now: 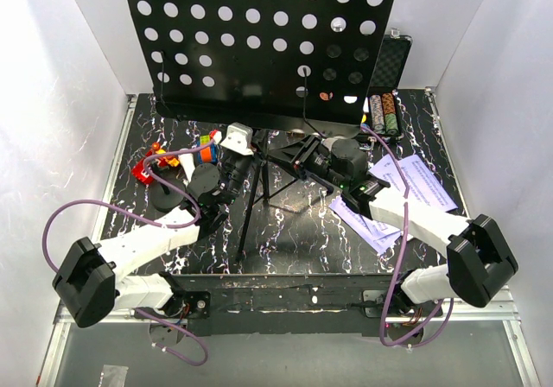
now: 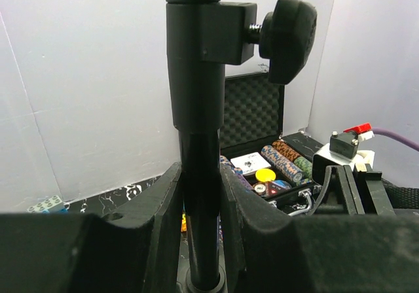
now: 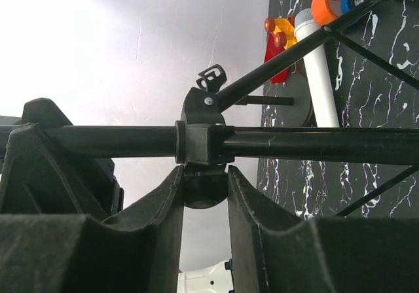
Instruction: Pack up the instrument practice props
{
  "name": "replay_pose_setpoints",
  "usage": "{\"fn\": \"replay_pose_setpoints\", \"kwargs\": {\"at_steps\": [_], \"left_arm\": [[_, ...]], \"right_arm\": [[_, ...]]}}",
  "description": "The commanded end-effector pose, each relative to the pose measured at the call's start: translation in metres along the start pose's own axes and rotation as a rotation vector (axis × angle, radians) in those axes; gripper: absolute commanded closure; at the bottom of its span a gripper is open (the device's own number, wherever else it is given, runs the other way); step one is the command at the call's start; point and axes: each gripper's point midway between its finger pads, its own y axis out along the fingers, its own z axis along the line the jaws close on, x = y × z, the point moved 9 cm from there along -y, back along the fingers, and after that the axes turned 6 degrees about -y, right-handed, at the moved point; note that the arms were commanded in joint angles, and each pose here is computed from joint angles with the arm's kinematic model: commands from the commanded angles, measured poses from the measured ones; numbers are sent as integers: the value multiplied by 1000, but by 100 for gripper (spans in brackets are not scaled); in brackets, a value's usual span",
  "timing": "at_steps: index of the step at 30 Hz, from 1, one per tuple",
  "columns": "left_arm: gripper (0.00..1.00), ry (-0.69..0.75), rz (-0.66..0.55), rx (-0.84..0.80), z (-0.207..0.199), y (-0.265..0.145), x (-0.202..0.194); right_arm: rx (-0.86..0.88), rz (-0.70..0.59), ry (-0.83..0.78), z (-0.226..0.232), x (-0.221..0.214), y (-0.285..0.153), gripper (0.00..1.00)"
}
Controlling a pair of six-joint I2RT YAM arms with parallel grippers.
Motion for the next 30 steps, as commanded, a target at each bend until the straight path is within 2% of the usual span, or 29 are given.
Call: {"fn": "replay_pose_setpoints", "kwargs": {"at_steps": [1, 5, 8, 14, 22, 25, 28, 30], "left_arm": [[100, 40, -3, 35, 7, -7, 7], [100, 44, 13, 42, 8, -10, 6], [100, 50, 28, 58, 10, -12, 6], [100, 69, 65, 69, 11, -15, 0], [100, 77, 93, 81, 13, -17, -9], [100, 74, 97, 84, 13, -17, -11], [100, 74, 96, 90, 13, -17, -10], [100, 75, 97, 95, 14, -16, -10]], "right_arm": [[98, 3, -18, 20, 2, 4, 98], [124, 14, -54, 20, 0, 6, 99], [144, 10, -168, 23, 0, 6, 99], [122, -100, -599, 18, -2, 3, 99], [89, -175, -989, 6, -10, -1, 99], [93, -173, -1016, 6, -13, -3, 99], [45, -186, -920, 6, -12, -9, 99], [-5, -191, -826, 9, -9, -14, 69]]}}
